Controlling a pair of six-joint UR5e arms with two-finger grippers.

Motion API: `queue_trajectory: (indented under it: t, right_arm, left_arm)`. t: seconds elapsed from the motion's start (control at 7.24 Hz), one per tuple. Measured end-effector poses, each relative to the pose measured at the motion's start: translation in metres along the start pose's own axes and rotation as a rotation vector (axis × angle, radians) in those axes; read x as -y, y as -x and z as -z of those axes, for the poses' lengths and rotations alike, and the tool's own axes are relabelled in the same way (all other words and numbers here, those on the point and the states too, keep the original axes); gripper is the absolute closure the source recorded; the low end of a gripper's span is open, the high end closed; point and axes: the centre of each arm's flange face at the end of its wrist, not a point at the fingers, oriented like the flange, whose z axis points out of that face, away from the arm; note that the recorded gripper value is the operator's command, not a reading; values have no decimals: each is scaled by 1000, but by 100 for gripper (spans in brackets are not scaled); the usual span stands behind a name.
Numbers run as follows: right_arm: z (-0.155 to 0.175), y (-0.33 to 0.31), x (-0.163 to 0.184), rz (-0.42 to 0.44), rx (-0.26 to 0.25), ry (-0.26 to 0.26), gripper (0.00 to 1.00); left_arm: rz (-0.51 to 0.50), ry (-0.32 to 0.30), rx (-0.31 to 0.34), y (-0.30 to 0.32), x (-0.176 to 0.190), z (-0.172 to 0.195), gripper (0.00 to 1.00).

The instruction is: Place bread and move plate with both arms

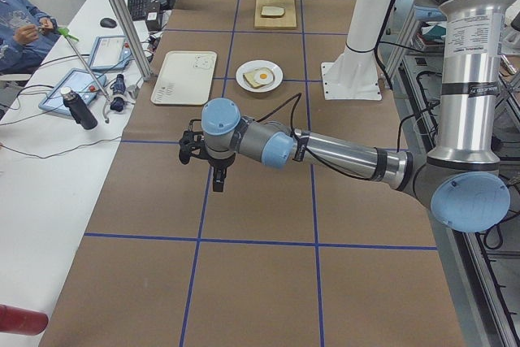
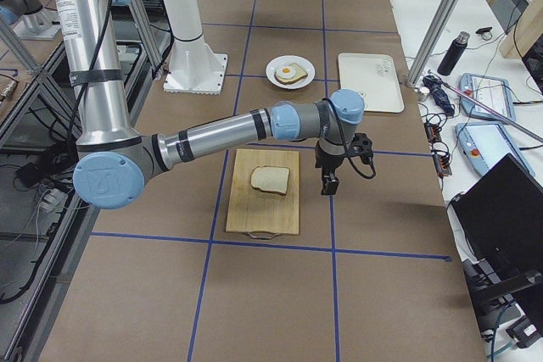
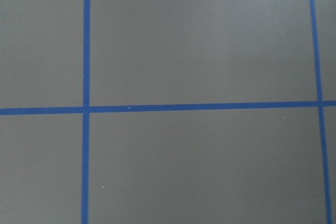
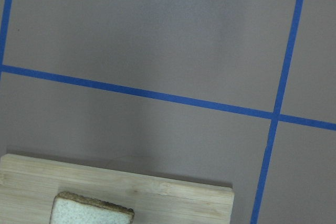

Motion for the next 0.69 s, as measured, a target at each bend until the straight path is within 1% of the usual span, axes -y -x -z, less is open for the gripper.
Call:
queue_trajectory:
  t: [0.28,0.41,0.55,0.69]
  right_arm:
    - [-13,-7,-12,13,42,-9,0]
    - [-28,-18,-19,25,63,-16,1]
    - [-48,-31,-30,27,100,-16,8]
    - [-67,-41,-42,15,165,-10,7]
  left_arm:
    - [0,-10,-8,-3,-7,3,2]
    - [1,-8,-9,-3,-8,2,2]
    - [2,-1,-9,-1,-10,-1,2]
    - [-2,5,-9,-2,-11,-5,2]
